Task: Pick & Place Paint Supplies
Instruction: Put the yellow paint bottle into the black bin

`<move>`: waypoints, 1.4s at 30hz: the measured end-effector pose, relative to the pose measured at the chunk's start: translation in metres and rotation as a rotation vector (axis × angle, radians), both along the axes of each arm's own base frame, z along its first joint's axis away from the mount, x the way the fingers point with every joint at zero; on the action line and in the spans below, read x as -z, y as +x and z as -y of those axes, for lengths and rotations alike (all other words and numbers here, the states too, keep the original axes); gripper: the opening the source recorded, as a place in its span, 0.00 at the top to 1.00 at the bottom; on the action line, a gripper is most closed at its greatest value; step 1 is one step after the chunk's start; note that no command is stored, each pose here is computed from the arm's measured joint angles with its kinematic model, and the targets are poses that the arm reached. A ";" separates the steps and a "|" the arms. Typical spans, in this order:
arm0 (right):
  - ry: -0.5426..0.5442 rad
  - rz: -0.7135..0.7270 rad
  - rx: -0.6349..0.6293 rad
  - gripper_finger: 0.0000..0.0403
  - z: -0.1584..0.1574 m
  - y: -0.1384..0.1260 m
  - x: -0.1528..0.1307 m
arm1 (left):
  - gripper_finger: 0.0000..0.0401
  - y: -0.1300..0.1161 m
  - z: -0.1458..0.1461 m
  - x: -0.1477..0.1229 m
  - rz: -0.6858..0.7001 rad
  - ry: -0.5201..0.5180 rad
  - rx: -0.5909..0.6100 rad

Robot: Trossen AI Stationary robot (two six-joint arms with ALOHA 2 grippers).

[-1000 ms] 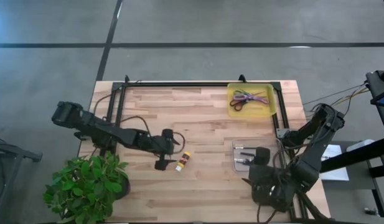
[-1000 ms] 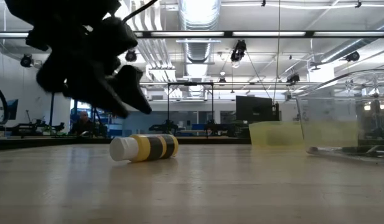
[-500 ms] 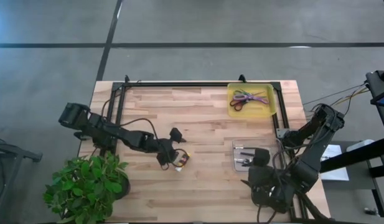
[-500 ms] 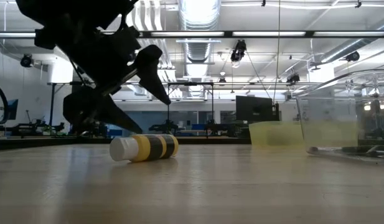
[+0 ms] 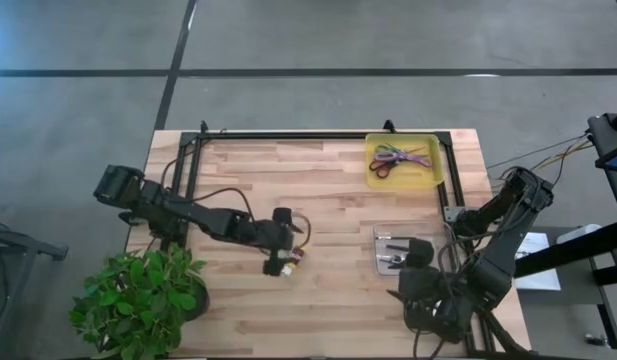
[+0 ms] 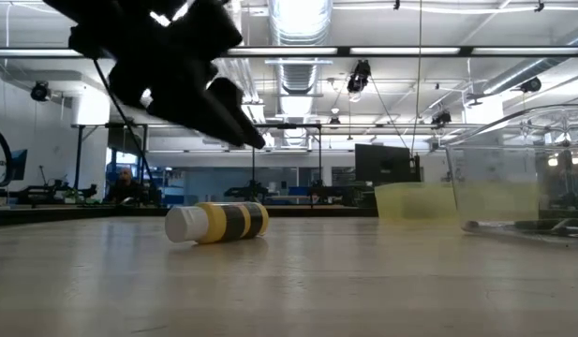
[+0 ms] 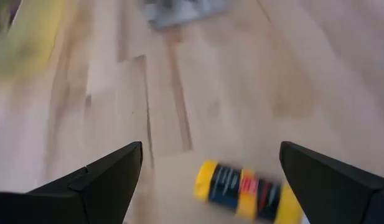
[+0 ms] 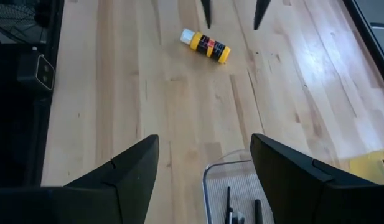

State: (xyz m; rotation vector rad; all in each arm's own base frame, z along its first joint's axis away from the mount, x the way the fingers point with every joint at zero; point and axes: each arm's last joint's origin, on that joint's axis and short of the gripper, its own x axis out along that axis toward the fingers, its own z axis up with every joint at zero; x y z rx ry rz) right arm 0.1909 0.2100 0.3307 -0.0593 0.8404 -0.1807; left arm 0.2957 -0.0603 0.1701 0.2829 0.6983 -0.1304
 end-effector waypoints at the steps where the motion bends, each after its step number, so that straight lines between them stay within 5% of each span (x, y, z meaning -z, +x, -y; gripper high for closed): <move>1: 0.003 0.003 0.000 0.37 0.000 0.000 0.000 | 0.05 0.002 0.000 -0.003 0.008 -0.083 -0.076; 6: 0.009 0.008 0.000 0.37 -0.001 0.001 0.000 | 0.05 0.003 0.001 -0.005 0.002 -0.368 -0.364; 20: 0.003 0.013 -0.001 0.37 -0.001 0.001 -0.001 | 0.05 -0.004 0.004 0.023 -0.173 -0.479 -0.555; 27: 0.003 0.014 -0.003 0.37 -0.001 0.001 -0.001 | 0.05 0.011 0.009 0.055 -0.304 -0.392 -0.582; 33: 0.001 0.013 -0.005 0.37 -0.001 0.001 -0.001 | 0.06 0.015 0.009 0.055 -0.387 -0.171 -0.492; 37: 0.001 0.014 -0.006 0.37 -0.001 0.001 0.000 | 0.14 0.014 0.008 0.054 -0.386 0.010 -0.349; 42: 0.006 0.019 -0.012 0.37 -0.004 0.002 0.001 | 0.29 0.012 0.008 0.055 -0.401 0.101 -0.245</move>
